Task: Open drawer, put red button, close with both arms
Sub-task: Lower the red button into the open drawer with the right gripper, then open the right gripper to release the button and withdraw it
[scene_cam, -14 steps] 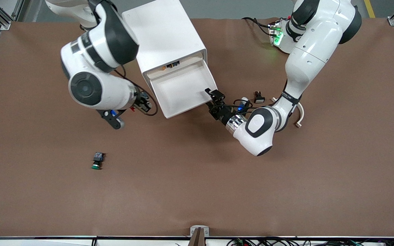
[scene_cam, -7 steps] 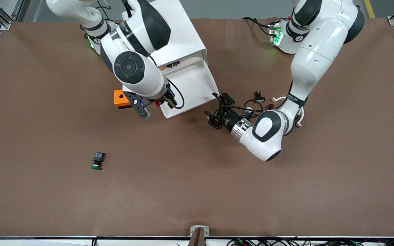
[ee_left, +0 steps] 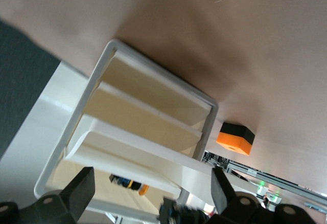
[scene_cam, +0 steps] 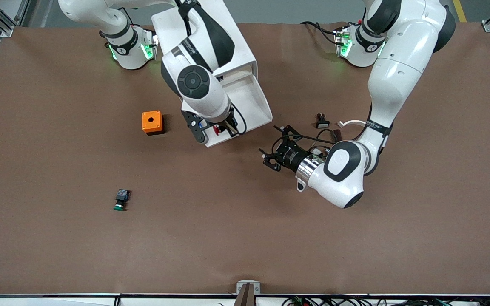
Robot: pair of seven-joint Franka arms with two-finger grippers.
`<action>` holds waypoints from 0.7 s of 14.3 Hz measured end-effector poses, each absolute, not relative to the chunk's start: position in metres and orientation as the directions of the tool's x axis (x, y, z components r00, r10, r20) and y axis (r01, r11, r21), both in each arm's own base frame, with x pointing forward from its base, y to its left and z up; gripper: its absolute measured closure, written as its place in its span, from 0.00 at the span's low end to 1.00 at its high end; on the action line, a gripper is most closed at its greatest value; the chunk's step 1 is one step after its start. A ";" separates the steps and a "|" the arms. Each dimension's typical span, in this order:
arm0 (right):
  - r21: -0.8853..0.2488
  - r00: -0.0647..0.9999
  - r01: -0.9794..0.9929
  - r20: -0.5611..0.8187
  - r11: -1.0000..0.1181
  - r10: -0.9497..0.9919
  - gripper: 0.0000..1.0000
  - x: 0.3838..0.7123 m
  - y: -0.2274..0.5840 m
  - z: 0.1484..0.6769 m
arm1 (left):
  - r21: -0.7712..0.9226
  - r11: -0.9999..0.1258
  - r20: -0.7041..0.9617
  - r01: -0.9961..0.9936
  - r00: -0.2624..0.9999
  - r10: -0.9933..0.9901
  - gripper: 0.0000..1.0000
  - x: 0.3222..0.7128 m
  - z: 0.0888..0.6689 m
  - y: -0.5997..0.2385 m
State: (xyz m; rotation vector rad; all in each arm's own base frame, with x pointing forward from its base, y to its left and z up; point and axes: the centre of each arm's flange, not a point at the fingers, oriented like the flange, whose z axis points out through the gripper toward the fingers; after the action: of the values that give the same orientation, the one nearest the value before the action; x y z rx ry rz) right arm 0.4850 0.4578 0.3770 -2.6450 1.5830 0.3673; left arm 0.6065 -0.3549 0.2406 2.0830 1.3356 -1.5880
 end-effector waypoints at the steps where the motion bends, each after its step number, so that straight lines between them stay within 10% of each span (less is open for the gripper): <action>1: 0.082 0.451 -0.875 -0.217 -0.477 -0.866 0.59 0.477 0.464 0.370 | -0.293 -0.574 -0.848 0.764 0.069 0.525 0.00 0.613 0.242 -0.353; 6: 0.064 0.456 -0.876 -0.211 -0.478 -0.865 0.58 0.458 0.477 0.353 | -0.070 -0.642 -0.754 0.763 0.381 0.536 0.00 0.632 0.264 -0.348; 10: 0.060 0.452 -0.879 -0.211 -0.473 -0.867 0.26 0.460 0.474 0.356 | 0.009 -0.700 -0.598 0.714 0.564 0.569 0.00 0.635 0.279 -0.360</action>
State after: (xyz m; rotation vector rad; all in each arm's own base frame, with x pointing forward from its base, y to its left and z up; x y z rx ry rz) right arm 0.4602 0.4738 0.3564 -2.6274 1.5813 0.3283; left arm 0.6354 -0.3603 0.2789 2.5493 1.0673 -0.8417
